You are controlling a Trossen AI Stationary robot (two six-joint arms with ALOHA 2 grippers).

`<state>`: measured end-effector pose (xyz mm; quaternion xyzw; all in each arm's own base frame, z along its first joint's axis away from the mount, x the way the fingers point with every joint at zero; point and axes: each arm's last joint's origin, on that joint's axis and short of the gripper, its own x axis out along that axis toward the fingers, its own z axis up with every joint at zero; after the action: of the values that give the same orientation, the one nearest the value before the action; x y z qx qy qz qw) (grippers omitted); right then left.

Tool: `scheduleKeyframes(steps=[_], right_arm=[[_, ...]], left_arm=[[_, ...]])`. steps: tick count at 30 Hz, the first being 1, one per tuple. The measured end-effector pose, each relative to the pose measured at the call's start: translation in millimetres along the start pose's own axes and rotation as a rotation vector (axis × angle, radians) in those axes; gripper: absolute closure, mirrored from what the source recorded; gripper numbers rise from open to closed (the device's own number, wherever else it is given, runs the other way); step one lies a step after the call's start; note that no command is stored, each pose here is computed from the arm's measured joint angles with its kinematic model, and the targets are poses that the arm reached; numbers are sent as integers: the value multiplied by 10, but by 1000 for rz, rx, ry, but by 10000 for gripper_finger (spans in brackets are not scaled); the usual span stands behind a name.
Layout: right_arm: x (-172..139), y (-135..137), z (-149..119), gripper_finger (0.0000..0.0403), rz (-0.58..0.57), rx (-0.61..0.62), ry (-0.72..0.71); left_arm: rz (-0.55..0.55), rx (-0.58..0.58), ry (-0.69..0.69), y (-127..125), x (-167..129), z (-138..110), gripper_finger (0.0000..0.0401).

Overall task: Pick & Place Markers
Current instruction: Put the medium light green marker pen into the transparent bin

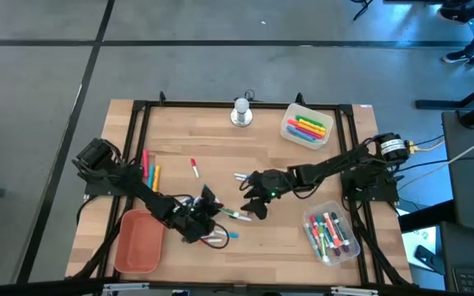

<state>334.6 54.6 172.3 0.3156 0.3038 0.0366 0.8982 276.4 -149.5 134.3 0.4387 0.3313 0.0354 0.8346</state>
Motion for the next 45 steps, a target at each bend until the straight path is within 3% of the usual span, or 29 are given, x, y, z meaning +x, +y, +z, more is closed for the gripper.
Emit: scheduleKeyframes(steps=[6, 10, 13, 16, 26, 34, 40, 45], right_arm=[[171, -12, 83, 103, 83, 3, 64], [281, 72, 172, 103, 160, -7, 100], [312, 114, 227, 109, 153, -5, 120], [310, 144, 251, 137, 125, -13, 155], [303, 160, 210, 290, 130, 44, 235], [301, 155, 189, 326, 118, 65, 254], [82, 237, 174, 327, -35, 68, 255], [-398, 467, 76, 328, -262, 100, 251]], left_arm=[[16, 130, -76, 112, 72, 65, 339], [12, 178, -107, 151, 100, 81, 339], [30, 177, -103, 169, 107, 83, 339], [33, 174, -105, 171, 107, 86, 339], [69, 141, -137, 205, 99, 133, 338], [54, 106, -160, 204, 94, 146, 325], [69, -7, -156, 221, 97, 152, 265], [115, -123, -108, 237, 106, 123, 223]])
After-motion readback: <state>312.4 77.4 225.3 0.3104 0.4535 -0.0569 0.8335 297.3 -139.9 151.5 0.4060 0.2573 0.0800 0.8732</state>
